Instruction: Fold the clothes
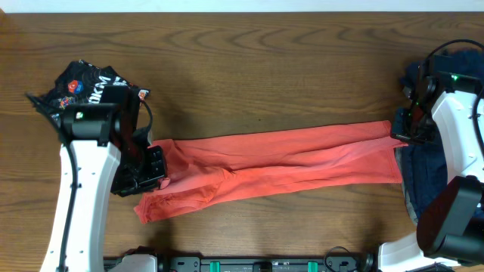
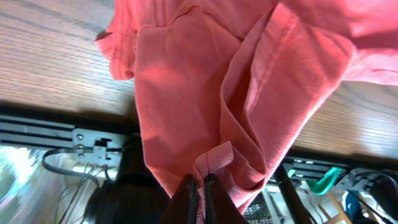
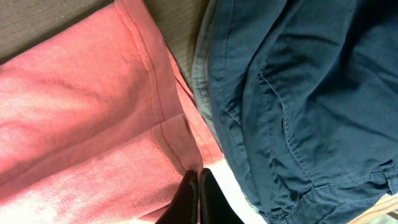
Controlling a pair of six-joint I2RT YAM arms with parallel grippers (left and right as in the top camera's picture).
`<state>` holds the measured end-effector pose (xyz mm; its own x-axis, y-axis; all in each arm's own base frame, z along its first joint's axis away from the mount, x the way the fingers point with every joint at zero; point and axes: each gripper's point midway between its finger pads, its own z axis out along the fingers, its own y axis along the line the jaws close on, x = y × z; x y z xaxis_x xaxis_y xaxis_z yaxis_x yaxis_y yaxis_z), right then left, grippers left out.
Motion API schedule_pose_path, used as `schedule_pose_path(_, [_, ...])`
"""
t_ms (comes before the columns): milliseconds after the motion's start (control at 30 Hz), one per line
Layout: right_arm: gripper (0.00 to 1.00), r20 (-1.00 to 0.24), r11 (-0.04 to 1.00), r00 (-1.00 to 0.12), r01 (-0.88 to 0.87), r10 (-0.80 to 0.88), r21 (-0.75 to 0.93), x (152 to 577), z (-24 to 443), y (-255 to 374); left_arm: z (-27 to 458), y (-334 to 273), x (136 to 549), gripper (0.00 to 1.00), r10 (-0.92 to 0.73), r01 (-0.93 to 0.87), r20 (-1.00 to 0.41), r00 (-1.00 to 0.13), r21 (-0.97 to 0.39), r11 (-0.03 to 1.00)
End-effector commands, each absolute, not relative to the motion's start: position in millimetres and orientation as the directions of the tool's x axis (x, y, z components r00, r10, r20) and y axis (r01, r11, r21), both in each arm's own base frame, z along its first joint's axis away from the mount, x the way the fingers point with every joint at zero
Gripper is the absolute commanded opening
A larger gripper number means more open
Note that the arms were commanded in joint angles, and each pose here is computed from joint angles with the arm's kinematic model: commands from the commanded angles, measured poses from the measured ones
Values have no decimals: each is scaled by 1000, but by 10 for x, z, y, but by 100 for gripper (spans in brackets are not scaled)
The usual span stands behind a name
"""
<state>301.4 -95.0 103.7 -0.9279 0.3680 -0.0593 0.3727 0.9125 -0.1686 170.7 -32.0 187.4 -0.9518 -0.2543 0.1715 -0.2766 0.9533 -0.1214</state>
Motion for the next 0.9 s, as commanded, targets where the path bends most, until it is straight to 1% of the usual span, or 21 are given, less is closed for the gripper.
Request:
schedule_pose_path(0, [1, -77, 906, -927, 374, 366, -195, 2990, 1096, -1041, 1980, -393, 1479, 6, -266, -302, 216, -939, -153, 941])
schedule_pose_path(200, [1, -74, 907, -927, 374, 367, -195, 2983, 1096, -1038, 2048, -391, 1439, 6, -273, -300, 163, -948, -171, 939])
schedule_pose_path(367, [1, -46, 908, -929, 368, 367, -200, 2916, 1094, -1024, 2041, -393, 1540, 6, -273, -292, 122, -954, -184, 938])
schedule_pose_path(567, [2, -12, 904, -928, 366, 373, -220, 2818, 1099, -1043, 2042, -393, 1534, 6, -287, -306, 127, -950, -182, 934])
schedule_pose_path(600, [4, -8, 905, -928, 365, 372, -220, 2810, 1099, -1041, 2042, -392, 1530, 6, -287, -307, 128, -949, -181, 934])
schedule_pose_path(633, [11, -5, 905, -928, 364, 372, -221, 2803, 1099, -1040, 2042, -392, 1531, 6, -286, -306, 128, -950, -181, 935])
schedule_pose_path(667, [25, -5, 905, -928, 364, 372, -221, 2803, 1099, -1040, 2042, -392, 1531, 6, -286, -306, 128, -950, -181, 935])
schedule_pose_path(700, [32, -6, 905, -928, 364, 372, -221, 2804, 1099, -1040, 2042, -392, 1532, 6, -286, -306, 127, -950, -181, 935])
schedule_pose_path(867, [26, -10, 905, -928, 365, 372, -220, 2815, 1099, -1042, 2042, -392, 1532, 6, -286, -306, 127, -950, -181, 935])
